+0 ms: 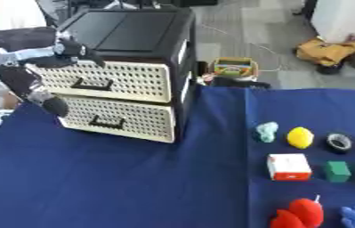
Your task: Pick up objects from table and place into drawer.
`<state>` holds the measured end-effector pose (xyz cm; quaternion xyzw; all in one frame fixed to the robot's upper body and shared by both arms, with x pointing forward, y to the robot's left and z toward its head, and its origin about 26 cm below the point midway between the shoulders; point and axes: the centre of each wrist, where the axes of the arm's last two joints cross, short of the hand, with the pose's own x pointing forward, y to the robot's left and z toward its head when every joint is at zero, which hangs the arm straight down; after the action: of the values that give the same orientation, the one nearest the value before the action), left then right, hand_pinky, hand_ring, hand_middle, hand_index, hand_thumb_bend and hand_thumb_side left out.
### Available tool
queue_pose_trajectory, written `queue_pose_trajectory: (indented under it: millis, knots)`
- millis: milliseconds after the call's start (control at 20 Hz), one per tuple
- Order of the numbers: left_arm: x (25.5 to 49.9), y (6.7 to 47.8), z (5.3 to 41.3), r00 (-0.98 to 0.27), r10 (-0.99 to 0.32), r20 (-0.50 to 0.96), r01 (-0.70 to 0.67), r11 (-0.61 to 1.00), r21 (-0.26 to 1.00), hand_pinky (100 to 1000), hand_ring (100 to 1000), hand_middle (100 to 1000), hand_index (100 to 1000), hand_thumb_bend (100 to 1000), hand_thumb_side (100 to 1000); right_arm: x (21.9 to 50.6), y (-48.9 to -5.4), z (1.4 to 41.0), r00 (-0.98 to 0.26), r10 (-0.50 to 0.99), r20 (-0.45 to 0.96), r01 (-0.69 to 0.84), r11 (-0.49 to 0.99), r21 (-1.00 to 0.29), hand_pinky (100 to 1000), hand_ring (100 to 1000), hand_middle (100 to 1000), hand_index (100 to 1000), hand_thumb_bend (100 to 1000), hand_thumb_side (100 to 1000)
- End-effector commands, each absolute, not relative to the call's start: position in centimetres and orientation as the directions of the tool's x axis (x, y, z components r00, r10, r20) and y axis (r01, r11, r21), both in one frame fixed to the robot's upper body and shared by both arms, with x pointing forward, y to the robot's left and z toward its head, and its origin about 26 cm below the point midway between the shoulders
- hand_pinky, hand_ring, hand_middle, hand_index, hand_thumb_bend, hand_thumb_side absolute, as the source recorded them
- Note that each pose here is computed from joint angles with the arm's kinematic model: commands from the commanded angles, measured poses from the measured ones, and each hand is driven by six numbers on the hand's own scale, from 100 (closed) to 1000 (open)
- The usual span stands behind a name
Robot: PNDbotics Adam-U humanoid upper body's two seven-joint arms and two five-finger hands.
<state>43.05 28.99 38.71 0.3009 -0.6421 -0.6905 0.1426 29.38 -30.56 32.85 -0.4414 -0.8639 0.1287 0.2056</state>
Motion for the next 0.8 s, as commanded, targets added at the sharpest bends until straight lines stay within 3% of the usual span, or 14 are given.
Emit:
queue_pose_trajectory:
  millis: [50,800]
  knots:
    - [42.8,29.8,39.7,-0.853,-0.311,-0.418,-0.203,-0.542,0.816,100,100,100,889,996,1000,28.9,-30.8,33.7,-0.522,0.826,0.212,0.726,0.561,-0.397,741,663,557,766,100,840]
    - [39.2,35.2,38.6,-0.847,-0.354,-0.397,-0.150,-0.557,0.817,100,100,100,864,935,1000,28.8,-31.3,33.3,-0.495,0.843,0.210,0.738,0.536,-0.410,739,658,549,763,100,839]
